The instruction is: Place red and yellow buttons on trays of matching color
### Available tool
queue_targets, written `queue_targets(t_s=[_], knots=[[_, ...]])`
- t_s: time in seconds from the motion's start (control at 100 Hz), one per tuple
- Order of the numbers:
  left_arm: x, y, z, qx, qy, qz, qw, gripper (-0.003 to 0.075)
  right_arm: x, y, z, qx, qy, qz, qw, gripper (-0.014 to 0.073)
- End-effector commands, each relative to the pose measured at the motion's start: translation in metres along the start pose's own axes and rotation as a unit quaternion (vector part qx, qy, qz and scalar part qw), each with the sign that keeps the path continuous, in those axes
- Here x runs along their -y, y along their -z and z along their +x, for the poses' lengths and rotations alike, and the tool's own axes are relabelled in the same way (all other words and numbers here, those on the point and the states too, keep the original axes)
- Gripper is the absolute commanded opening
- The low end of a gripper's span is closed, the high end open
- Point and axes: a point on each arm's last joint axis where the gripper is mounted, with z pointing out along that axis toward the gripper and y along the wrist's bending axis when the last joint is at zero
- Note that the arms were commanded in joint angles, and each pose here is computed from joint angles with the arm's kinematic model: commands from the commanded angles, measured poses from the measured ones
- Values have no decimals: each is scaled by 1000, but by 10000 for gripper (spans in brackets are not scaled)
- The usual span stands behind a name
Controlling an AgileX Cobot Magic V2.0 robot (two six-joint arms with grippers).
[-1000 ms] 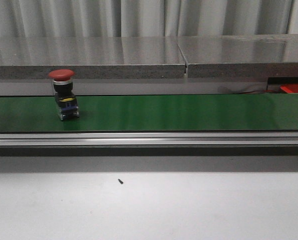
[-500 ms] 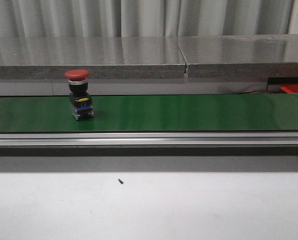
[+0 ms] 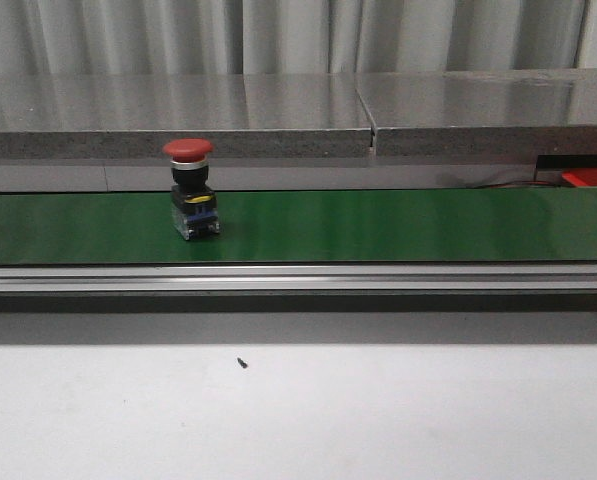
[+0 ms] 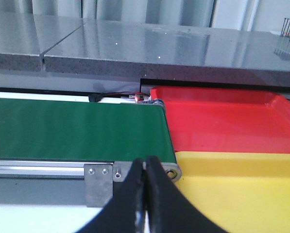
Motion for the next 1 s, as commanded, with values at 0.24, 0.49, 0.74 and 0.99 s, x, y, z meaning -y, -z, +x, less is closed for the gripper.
queue_targets(t_s=[0.24,0.49,0.74,0.99], knots=[[3,30,22,73,-4,15,997,-19,0,4,-22,96,9,2,995,-69],[3,32,23,71,-5,15,997,-19,2,4,-49,51,9,4,999,-69],[3,32,23,71,-5,15,997,-19,3,-8,-81,-38,5,4,999,-69],[3,32,23,71,-5,15,997,-19,5,-30,-108,-109,9,2,994,-69]])
